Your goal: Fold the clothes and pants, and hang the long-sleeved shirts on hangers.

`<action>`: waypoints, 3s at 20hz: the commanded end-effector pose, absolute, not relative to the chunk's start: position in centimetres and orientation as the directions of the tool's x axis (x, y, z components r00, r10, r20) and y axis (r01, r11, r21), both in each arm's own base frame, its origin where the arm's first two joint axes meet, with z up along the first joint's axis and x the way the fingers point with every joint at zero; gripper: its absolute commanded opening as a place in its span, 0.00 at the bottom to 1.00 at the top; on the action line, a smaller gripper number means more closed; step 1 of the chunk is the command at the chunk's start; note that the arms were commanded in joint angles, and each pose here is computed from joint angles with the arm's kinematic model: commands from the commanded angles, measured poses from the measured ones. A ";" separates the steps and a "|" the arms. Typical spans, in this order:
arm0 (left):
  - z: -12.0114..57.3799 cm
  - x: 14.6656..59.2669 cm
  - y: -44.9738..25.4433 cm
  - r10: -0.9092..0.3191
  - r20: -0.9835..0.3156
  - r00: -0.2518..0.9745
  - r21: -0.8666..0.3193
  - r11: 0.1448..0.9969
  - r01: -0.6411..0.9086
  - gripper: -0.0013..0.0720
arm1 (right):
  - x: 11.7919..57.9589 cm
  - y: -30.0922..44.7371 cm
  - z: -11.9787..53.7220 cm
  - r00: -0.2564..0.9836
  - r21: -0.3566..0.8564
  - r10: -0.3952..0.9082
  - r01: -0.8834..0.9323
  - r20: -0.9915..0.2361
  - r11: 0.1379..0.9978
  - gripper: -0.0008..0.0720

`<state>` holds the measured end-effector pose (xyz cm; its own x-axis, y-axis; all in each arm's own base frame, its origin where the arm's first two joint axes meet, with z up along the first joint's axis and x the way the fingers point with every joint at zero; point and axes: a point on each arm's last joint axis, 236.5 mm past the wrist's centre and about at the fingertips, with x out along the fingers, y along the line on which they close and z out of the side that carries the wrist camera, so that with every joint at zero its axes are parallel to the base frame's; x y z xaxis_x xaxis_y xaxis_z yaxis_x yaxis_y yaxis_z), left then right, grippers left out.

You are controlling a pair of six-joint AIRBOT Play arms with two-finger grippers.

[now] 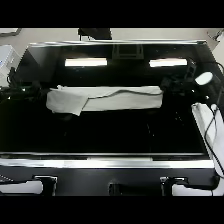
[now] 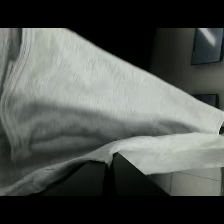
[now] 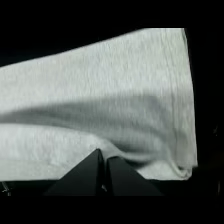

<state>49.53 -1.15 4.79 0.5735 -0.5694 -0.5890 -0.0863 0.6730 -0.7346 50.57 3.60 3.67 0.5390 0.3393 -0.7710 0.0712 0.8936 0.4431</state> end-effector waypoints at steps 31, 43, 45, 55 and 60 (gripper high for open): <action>6.9 54.9 1.8 -0.420 -0.782 0.460 -0.513 0.853 -0.095 0.96 | 51.9 -1.1 -6.5 0.364 0.712 0.614 0.288 -0.700 0.641 0.85; 8.8 53.6 -1.7 -0.449 -0.784 0.428 -0.519 0.853 -0.054 0.96 | 53.2 3.5 -10.5 0.335 0.703 0.623 0.239 -0.707 0.670 0.72; 8.8 53.6 -2.3 -0.454 -0.784 0.423 -0.519 0.854 -0.045 0.96 | 53.3 5.2 -10.9 0.317 0.683 0.612 0.212 -0.725 0.699 0.66; 7.6 54.6 -7.6 -0.491 -0.774 0.401 -0.561 0.825 -0.073 0.04 | 53.3 6.0 -2.0 0.389 0.683 0.596 0.137 -0.703 0.717 0.06; 2.3 54.4 -20.6 -0.563 -0.771 0.297 -0.603 0.796 -0.057 0.04 | 51.0 5.1 6.9 0.462 0.647 0.542 0.096 -0.702 0.756 0.06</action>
<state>54.68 -14.13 4.96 0.3402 -0.5333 -0.7745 -0.0403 0.8146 -0.5786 52.43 5.53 2.48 0.4266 0.5729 -0.6998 0.1008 0.7388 0.6663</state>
